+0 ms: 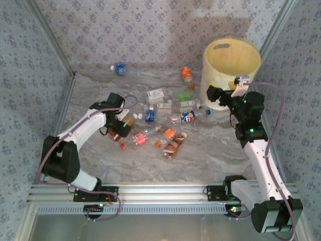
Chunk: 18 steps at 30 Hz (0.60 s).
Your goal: Put the plastic bottles in the bin
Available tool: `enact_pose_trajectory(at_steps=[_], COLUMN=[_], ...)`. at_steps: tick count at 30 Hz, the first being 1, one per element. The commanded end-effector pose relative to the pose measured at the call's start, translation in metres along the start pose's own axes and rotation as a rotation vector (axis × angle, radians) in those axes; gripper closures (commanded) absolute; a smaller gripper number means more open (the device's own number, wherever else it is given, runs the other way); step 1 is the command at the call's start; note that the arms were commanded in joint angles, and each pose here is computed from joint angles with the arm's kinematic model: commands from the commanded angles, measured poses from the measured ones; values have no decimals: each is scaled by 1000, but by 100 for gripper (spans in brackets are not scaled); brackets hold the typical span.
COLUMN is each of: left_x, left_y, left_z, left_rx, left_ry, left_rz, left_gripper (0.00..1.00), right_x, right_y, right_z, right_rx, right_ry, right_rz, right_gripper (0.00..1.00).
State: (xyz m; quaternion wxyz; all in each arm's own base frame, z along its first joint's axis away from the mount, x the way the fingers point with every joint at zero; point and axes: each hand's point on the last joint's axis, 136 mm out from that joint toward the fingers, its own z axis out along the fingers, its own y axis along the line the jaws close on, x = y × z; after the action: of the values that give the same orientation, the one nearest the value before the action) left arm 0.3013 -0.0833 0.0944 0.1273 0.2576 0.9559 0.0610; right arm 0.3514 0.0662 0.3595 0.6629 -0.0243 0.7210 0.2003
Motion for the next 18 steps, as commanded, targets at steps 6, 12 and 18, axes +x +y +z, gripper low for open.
enact_pose_trajectory(at_steps=[6, 12, 18], left_x=[16, 11, 0], left_y=[10, 4, 5], left_z=[37, 54, 61], left_rx=[-52, 10, -2], left_ry=[77, 43, -10], left_rz=[111, 91, 61], left_gripper=[8, 17, 31], right_x=[3, 11, 17], right_y=[-5, -6, -3], right_z=[-2, 0, 2], right_rx=[32, 27, 4], right_ry=[-27, -9, 15], right_rz=[-56, -69, -70], right_gripper=[0, 0, 0])
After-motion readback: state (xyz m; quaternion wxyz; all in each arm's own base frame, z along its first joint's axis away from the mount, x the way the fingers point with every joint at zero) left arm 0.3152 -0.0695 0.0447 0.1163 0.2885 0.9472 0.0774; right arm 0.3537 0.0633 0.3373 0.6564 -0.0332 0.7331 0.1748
